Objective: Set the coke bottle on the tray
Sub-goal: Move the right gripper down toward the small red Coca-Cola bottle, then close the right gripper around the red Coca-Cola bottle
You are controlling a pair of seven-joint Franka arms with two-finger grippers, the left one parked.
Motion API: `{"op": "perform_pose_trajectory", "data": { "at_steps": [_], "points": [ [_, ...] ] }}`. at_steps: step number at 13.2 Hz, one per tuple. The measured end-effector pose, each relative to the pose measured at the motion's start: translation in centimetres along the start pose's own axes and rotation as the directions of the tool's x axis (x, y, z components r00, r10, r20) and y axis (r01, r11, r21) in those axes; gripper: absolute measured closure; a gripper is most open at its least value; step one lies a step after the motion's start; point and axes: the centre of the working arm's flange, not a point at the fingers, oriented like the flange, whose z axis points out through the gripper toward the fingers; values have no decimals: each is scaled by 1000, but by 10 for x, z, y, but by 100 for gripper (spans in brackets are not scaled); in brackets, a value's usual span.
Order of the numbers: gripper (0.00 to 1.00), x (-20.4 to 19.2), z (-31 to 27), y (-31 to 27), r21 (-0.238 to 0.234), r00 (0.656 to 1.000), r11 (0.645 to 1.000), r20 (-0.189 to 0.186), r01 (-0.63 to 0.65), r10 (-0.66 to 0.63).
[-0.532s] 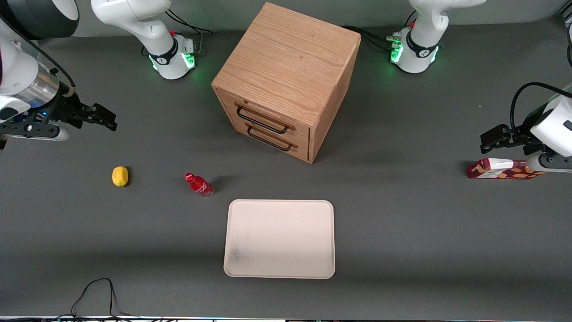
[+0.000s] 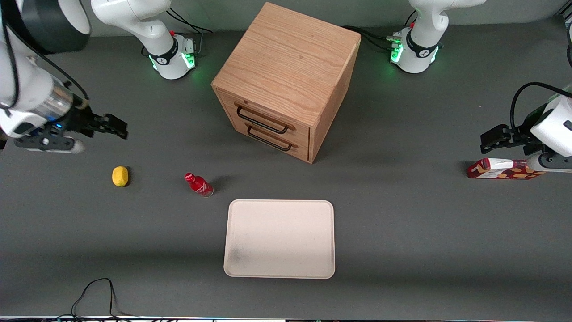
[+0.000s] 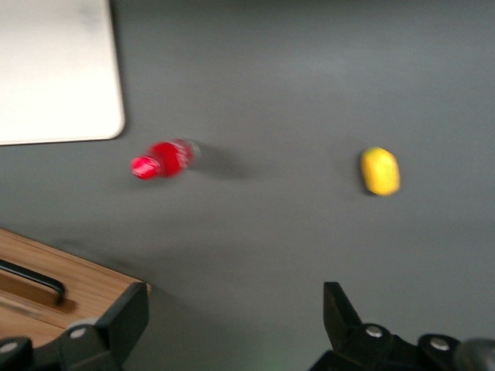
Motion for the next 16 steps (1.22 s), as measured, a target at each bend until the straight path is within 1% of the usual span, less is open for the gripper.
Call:
{"op": "perform_pose_trajectory", "data": {
  "at_steps": [2, 5, 8, 9, 11, 14, 15, 16],
  "points": [
    [0, 24, 36, -36, 2, 999, 999, -7, 35, -35],
    [0, 51, 111, -78, -3, 998, 998, -1, 62, -62],
    [0, 65, 170, -98, 5, 997, 997, -27, 74, -74],
    [0, 65, 184, -104, 6, 997, 997, -29, 75, -75],
    [0, 61, 203, -108, 3, 997, 997, -19, 78, -78],
    [0, 56, 217, -106, -1, 997, 997, -8, 77, -77],
    [0, 54, 220, -105, -2, 997, 997, -3, 77, -77],
    [3, 52, 221, -104, -3, 997, 997, 0, 77, -77]
  ]
}}
